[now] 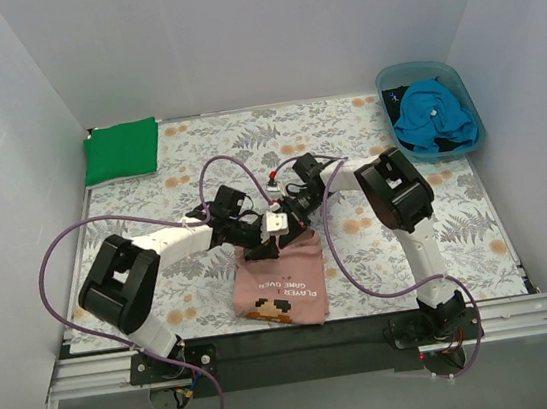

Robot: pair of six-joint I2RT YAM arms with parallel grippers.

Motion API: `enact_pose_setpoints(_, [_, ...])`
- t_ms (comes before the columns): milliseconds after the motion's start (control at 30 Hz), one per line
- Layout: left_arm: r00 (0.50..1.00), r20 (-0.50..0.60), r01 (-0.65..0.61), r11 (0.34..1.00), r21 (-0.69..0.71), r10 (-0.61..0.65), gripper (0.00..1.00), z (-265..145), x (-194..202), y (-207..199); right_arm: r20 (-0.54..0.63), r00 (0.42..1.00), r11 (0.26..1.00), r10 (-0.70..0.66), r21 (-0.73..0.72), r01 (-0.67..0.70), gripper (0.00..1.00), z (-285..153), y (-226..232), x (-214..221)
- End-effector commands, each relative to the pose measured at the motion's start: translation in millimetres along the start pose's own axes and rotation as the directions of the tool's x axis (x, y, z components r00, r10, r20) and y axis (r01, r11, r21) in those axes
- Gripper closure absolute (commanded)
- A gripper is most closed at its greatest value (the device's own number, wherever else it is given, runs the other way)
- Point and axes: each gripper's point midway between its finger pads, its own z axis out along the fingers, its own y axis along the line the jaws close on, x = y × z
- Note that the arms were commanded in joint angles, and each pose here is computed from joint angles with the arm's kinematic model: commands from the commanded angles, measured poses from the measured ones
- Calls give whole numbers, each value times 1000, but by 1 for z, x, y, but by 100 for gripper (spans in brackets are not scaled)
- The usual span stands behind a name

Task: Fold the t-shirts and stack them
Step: Fold the tshirt

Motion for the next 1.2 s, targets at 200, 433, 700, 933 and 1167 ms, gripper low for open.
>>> enact_pose_setpoints(200, [996, 19, -90, 996, -7, 90, 100, -9, -23, 1, -20, 1000, 1000, -1, -8, 1, 92, 12, -11, 9])
enact_pose_setpoints(433, [981, 51, -179, 978, -105, 185, 100, -23, -57, 24, -43, 999, 1000, 3, -13, -3, 93, 18, -12, 21])
enact_pose_setpoints(700, [969, 38, -235, 959, -161, 244, 100, -22, -66, 49, -44, 999, 1000, 0, -19, -1, 93, 19, -11, 21])
enact_pose_setpoints(933, [967, 25, -246, 949, -200, 255, 100, -30, -63, 68, -53, 999, 1000, 11, -22, -12, 93, 20, -14, 28])
enact_pose_setpoints(1167, [973, 6, -227, 955, -191, 232, 100, -28, -47, 69, -40, 999, 999, -29, 25, 30, 92, 16, -14, 17])
